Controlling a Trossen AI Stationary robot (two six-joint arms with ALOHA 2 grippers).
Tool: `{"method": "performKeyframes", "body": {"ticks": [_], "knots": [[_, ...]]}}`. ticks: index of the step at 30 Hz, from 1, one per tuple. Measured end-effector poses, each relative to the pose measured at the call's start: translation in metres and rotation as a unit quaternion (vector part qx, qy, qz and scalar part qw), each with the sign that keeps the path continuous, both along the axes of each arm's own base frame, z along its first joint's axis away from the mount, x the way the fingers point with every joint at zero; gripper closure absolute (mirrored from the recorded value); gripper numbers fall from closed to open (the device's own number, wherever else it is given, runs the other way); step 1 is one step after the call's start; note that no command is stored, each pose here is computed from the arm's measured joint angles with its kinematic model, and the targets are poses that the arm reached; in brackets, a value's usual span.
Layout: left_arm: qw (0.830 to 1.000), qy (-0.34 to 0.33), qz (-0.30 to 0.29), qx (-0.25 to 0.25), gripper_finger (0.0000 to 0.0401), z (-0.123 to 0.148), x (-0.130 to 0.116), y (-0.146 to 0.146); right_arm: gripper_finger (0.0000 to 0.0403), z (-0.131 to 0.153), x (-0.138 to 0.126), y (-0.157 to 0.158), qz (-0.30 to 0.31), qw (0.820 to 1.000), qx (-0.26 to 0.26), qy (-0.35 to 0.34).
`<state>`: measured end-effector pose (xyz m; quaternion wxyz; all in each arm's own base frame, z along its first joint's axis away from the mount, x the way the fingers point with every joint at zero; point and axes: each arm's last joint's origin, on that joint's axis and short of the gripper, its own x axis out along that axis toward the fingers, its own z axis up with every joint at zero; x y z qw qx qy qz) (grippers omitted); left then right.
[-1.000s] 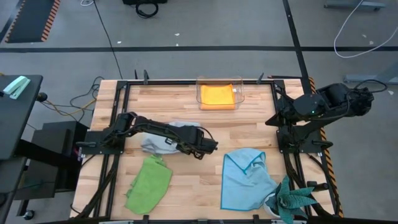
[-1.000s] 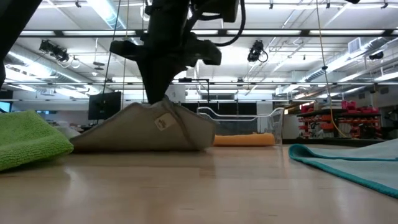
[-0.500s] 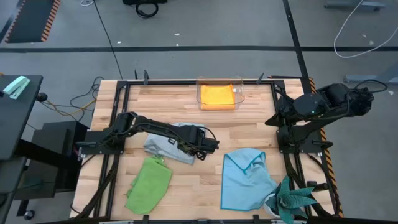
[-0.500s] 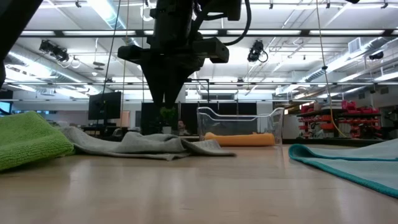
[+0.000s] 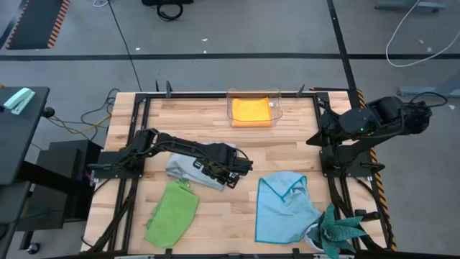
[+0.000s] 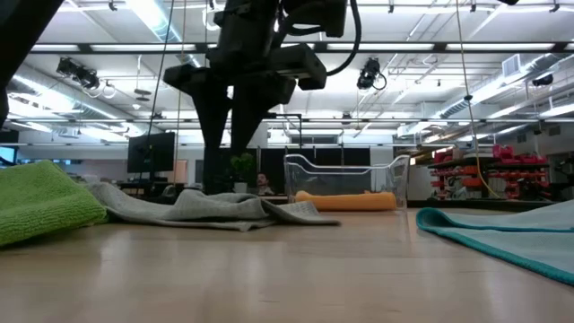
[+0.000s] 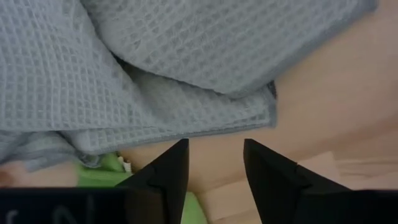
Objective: Fold microfiber towels
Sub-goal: Fold the gray microfiber cloth
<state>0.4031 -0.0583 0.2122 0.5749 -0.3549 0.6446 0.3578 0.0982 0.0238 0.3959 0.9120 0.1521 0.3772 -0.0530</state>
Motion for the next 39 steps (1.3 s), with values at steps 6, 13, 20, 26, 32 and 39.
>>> {"method": "performKeyframes", "body": {"ticks": [6, 13, 20, 26, 32, 39], "knots": [[1.000, 0.002, 0.002, -0.021, 0.0251, 0.000, 0.000, 0.002, 0.0391, 0.001, 0.001, 0.000, 0.003, 1.000, 0.000, -0.008], [0.999, 0.008, -0.029, -0.035, 0.0249, -0.004, 0.002, 0.001, 0.0391, 0.001, 0.001, 0.000, 0.003, 1.000, -0.001, -0.008], [0.994, 0.043, -0.086, -0.045, 0.0268, -0.026, 0.005, 0.000, 0.0391, 0.001, 0.001, 0.000, 0.003, 1.000, -0.001, -0.008], [0.992, 0.049, -0.109, -0.048, 0.0277, -0.036, 0.005, 0.000, 0.0391, 0.001, 0.002, 0.001, 0.003, 1.000, -0.001, -0.008], [0.990, 0.041, -0.125, -0.052, 0.0275, -0.045, 0.010, -0.001, 0.0391, 0.001, 0.004, 0.001, 0.003, 1.000, -0.002, -0.006], [0.989, 0.040, -0.133, -0.057, 0.0280, -0.061, 0.016, -0.001, 0.0391, 0.001, 0.004, 0.001, 0.003, 1.000, -0.001, -0.007]]}}
